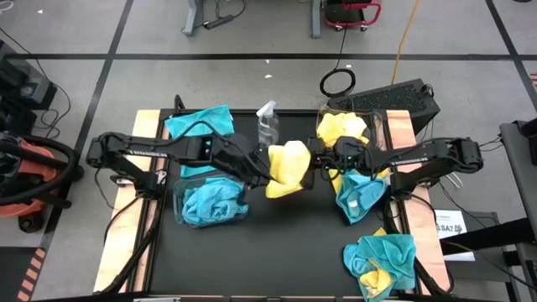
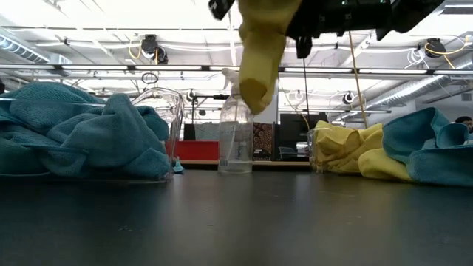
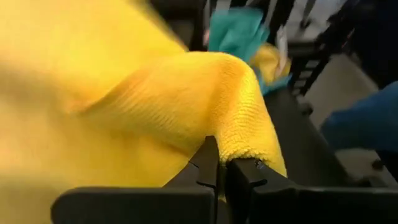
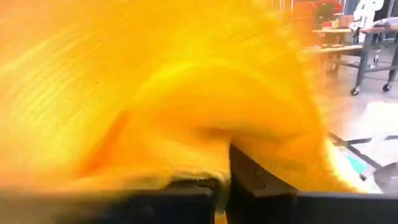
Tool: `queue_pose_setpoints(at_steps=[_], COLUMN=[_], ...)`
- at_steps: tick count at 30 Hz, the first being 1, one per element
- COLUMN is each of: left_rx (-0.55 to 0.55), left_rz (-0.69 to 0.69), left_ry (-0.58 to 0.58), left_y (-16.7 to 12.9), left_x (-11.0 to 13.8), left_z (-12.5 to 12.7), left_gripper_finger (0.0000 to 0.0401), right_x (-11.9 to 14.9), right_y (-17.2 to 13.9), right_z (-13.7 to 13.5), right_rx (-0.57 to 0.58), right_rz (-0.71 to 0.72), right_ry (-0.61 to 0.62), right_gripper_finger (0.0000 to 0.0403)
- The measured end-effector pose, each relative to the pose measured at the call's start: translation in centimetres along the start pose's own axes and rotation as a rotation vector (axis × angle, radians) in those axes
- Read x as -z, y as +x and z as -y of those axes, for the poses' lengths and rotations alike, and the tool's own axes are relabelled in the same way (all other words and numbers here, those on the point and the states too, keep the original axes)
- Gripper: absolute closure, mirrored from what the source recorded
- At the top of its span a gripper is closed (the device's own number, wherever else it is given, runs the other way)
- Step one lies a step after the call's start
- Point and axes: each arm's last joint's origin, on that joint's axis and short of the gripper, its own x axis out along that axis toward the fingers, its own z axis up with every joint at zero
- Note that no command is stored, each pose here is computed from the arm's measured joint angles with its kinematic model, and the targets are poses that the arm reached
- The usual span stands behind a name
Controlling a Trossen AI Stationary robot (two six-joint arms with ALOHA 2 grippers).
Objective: Sort microfiber towel by color & place in baskets
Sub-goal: Put the yellow towel into the top transparent bin
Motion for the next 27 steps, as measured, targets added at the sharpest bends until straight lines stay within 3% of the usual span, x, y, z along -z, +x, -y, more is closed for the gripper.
queue_pose_setpoints(at_steps=[5,9,18,23,27], left_rx=[-0.025,-0.107,-0.284,-0.306,-0.317], left_rz=[-0.105,-0.142,-0.129,-0.158,-0.211], left_ry=[-0.086,-0.112,-0.128,-0.135,-0.151], left_y=[1.2,2.2,3.6,4.2,4.5], left_x=[1.9,3.0,3.6,4.2,5.0], left_z=[-0.3,-0.6,-1.6,-2.1,-2.6], left_gripper_finger=[0.0386,0.0365,0.0229,0.0159,0.0128], right_x=[-1.5,-2.8,-4.5,-5.1,-5.6], right_y=[-1.6,-3.2,-7.1,-9.2,-10.8], right_z=[0.0,-0.1,0.2,0.4,0.7], right_rx=[0.004,0.004,0.043,0.102,0.143], right_rz=[0.007,0.022,-0.021,-0.047,-0.047], right_ry=[-0.024,-0.058,-0.13,-0.192,-0.211], right_gripper_finger=[0.0402,0.0403,0.0403,0.0403,0.0402])
